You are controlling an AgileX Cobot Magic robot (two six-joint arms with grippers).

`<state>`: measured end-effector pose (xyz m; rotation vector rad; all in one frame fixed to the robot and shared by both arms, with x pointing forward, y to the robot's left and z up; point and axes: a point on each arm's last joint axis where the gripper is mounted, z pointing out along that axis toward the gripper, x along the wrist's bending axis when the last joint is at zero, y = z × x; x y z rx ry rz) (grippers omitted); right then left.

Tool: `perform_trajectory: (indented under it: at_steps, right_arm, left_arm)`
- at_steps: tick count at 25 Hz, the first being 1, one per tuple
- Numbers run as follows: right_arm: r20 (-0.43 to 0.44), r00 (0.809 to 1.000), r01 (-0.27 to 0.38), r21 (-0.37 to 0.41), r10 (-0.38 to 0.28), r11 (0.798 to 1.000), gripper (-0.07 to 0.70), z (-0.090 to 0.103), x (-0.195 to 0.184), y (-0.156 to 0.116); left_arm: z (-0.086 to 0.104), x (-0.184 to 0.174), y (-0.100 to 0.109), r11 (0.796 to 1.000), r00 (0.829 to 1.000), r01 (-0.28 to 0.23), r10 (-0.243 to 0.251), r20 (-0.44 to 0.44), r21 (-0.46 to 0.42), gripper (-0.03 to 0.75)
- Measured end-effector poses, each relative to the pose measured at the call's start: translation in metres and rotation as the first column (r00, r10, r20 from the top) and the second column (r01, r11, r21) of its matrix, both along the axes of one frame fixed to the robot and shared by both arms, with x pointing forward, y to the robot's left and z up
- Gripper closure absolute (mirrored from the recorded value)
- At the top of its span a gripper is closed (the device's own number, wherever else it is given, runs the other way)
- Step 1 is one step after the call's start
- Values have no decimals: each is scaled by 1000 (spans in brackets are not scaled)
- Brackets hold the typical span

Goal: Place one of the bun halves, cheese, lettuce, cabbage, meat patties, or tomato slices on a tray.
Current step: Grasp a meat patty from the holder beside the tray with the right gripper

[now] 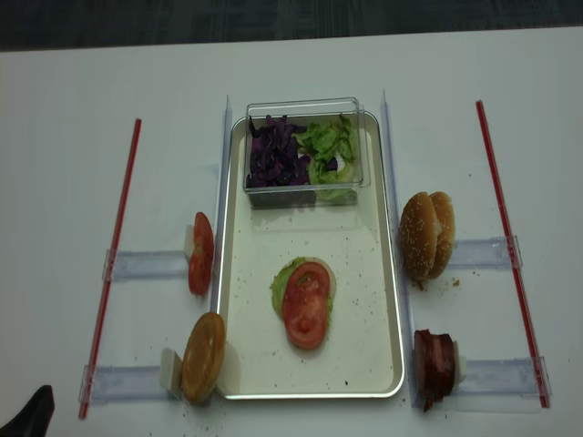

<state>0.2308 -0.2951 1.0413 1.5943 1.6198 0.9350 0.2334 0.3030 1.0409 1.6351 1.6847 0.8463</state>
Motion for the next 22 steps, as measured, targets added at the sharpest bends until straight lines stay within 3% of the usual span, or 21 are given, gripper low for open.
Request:
perform_trajectory:
  at_steps: [22]
  right_arm:
    - [0,1000,0,0,0,1000,79,0,0,0]
  left_arm:
    - [0,0,0,1000,1000,0,0,0,0,151]
